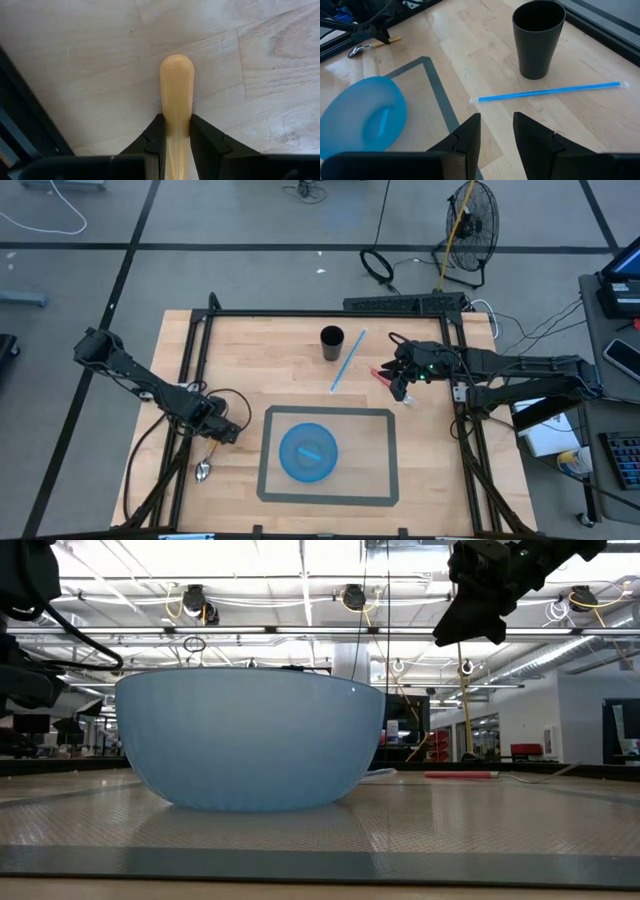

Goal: Pick & Place Utensil
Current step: Put the yellow spoon into the blue bowl

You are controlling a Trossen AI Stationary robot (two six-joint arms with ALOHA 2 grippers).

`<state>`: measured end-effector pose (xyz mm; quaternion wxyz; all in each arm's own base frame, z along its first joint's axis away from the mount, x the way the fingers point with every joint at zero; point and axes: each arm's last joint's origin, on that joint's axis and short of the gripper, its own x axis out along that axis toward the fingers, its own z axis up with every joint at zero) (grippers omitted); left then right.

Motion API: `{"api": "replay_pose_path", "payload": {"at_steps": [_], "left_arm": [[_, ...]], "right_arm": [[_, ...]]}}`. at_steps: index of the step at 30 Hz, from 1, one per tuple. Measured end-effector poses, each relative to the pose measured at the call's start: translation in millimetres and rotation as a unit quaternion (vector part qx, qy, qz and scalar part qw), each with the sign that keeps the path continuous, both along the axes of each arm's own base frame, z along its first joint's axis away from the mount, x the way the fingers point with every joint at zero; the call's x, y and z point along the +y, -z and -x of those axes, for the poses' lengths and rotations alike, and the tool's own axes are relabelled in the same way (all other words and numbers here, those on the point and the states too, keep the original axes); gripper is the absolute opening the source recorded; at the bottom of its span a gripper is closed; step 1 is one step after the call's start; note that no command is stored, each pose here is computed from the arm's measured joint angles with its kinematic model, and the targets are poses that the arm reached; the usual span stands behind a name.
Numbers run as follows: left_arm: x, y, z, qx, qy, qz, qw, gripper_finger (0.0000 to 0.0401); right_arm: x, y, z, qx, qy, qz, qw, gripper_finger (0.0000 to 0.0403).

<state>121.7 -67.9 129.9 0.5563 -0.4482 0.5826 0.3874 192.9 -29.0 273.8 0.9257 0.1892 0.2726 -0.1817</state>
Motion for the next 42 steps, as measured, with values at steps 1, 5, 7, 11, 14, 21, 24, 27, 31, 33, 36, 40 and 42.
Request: {"api": "replay_pose_path", "payload": {"at_steps": [1, 5, 7, 11, 14, 21, 24, 27, 31, 33, 36, 40, 42], "left_arm": [[0, 0, 0, -0.001, 0.0, -0.001, 1.0, 0.0067], [-1, -3, -2, -0.007, 0.01, -0.011, 1.0, 0.0075], [-1, -6, -5, -0.017, 0.013, -0.019, 1.0, 0.0072], [-1, -7, -7, -0.035, 0.013, -0.037, 0.999, 0.0055], [0, -7, -8, -0.047, 0.011, -0.046, 0.998, 0.0054], [-1, -7, -11, -0.065, 0.009, -0.054, 0.996, 0.0062], [-1, -8, -12, -0.07, 0.008, -0.056, 0.996, 0.0058], [-1, -10, -15, -0.089, 0.006, -0.068, 0.994, 0.0054], [-2, -17, -21, -0.118, 0.002, -0.093, 0.989, 0.0057], [-2, -19, -22, -0.124, 0.003, -0.101, 0.987, 0.0057], [-2, -22, -25, -0.137, 0.005, -0.114, 0.984, 0.0053], [-3, -26, -28, -0.152, 0.006, -0.13, 0.98, 0.0053], [-3, -30, -30, -0.161, 0.009, -0.139, 0.977, 0.0056]], "right_arm": [[0, 0, 0, 0.0, 0.0, 0.0, 1.0, 0.0112], [0, 0, 0, 0.0, 0.0, 0.0, 1.0, 0.0112], [0, 0, 0, 0.0, 0.0, 0.0, 1.0, 0.0112], [0, 0, 0, -0.002, 0.0, 0.0, 1.0, 0.0112], [0, -2, -1, -0.01, 0.0, 0.001, 1.0, 0.0112], [0, -3, -2, -0.018, 0.0, 0.002, 1.0, 0.0112], [0, -3, -2, -0.018, 0.0, 0.002, 1.0, 0.0112], [0, -3, -2, -0.018, 0.001, 0.002, 1.0, 0.0112], [0, -3, -2, -0.018, 0.001, 0.001, 1.0, 0.0112], [0, -3, -2, -0.019, 0.001, 0.001, 1.0, 0.0112], [0, -3, -2, -0.019, 0.001, 0.001, 1.0, 0.0112], [0, -3, -2, -0.019, 0.001, 0.001, 1.0, 0.0112], [0, -3, -2, -0.019, 0.001, 0.001, 1.0, 0.0112]]}}
